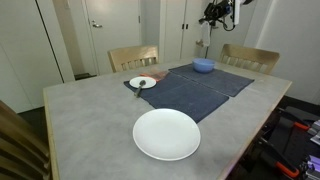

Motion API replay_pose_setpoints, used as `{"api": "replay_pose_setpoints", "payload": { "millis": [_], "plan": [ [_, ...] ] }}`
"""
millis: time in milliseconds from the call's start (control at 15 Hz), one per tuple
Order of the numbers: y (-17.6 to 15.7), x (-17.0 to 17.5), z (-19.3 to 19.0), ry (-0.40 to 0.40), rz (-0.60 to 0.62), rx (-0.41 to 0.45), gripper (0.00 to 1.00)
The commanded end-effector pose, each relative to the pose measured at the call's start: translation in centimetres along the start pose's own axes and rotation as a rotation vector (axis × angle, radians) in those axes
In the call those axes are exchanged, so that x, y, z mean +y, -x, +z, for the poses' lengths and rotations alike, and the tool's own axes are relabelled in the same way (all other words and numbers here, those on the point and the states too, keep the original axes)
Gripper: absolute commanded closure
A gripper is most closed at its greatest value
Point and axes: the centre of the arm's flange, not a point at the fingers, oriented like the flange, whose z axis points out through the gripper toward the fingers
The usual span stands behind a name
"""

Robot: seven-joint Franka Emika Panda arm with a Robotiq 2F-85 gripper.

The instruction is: Pour the contents in the lunchbox into the bowl

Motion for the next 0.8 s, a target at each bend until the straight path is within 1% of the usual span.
{"api": "replay_pose_setpoints", "payload": {
  "millis": [0, 533, 733],
  "plan": [
    [0.1, 1.0, -1.7, -0.072, 0.054, 0.036, 0.98],
    [1.7, 3.2, -3.8, -0.236, 0.180, 0.051, 0.98],
    [2.2, 4.2, -4.1, -0.295, 0.202, 0.045, 0.98]
  ]
}}
